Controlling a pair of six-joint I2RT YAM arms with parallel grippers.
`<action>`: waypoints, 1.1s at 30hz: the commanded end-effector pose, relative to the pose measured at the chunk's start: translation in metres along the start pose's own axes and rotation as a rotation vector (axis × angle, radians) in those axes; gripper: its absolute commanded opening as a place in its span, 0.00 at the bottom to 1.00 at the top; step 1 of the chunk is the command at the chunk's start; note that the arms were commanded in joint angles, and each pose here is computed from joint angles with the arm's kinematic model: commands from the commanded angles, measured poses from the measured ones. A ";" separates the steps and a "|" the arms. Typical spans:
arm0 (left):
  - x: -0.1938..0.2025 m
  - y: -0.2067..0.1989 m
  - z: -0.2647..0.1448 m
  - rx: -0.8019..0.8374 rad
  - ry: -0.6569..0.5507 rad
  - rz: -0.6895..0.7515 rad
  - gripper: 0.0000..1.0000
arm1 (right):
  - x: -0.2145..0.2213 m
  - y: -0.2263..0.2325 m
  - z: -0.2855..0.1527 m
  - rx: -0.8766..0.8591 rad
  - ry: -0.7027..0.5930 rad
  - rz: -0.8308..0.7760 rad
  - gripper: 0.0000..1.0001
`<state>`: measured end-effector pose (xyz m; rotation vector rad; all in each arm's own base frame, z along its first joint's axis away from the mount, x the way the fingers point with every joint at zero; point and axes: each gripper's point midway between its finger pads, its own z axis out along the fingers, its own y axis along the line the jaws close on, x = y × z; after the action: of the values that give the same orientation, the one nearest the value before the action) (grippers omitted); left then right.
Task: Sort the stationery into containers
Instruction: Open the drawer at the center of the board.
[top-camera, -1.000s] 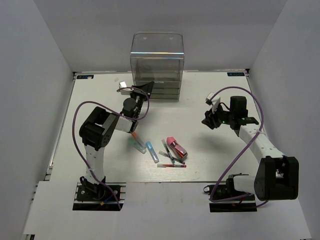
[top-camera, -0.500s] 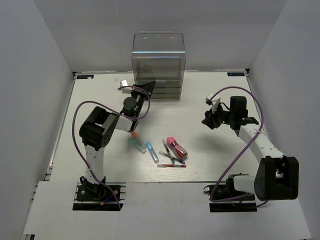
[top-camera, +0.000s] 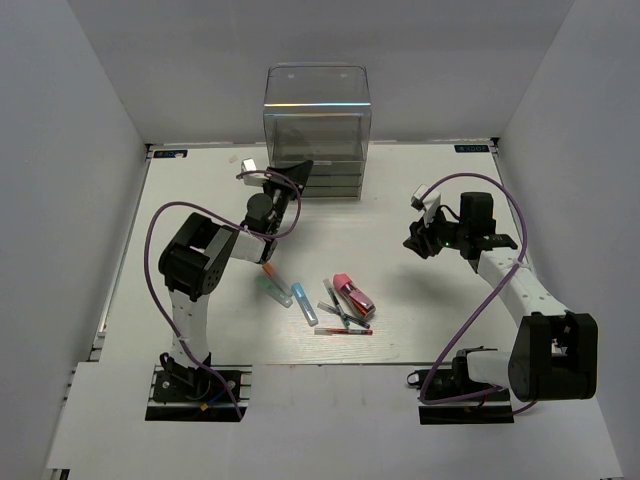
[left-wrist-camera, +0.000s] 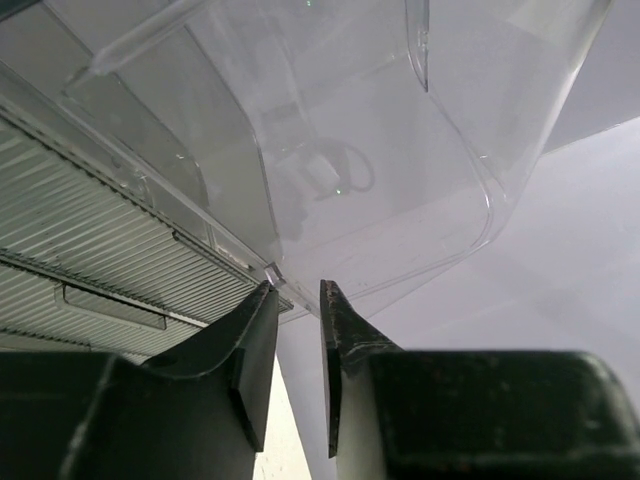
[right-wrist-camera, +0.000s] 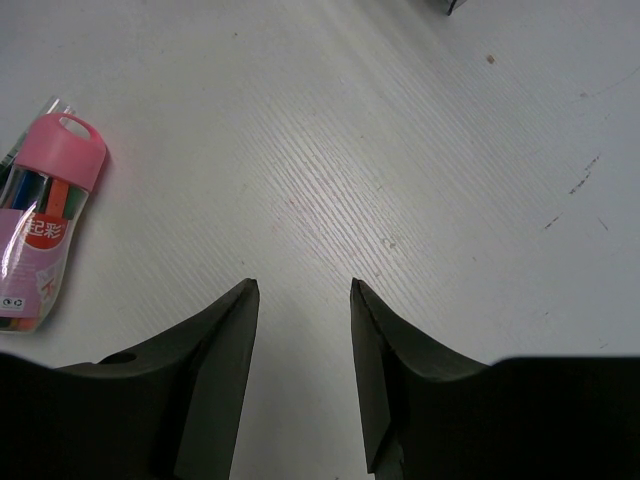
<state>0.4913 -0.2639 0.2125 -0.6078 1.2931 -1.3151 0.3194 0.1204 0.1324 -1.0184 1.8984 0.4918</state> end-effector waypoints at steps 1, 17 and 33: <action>-0.030 -0.086 0.005 0.291 -0.099 -0.025 0.35 | -0.007 0.001 0.000 -0.001 -0.029 -0.029 0.48; -0.043 -0.096 0.005 0.328 -0.145 -0.020 0.32 | -0.006 0.000 -0.001 0.005 -0.024 -0.032 0.48; -0.051 -0.122 0.000 0.386 -0.153 -0.004 0.31 | -0.008 0.004 -0.001 -0.016 -0.037 -0.041 0.50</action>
<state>0.4951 -0.2643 0.2099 -0.5988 1.3071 -1.2933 0.3193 0.1204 0.1323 -1.0220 1.8961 0.4906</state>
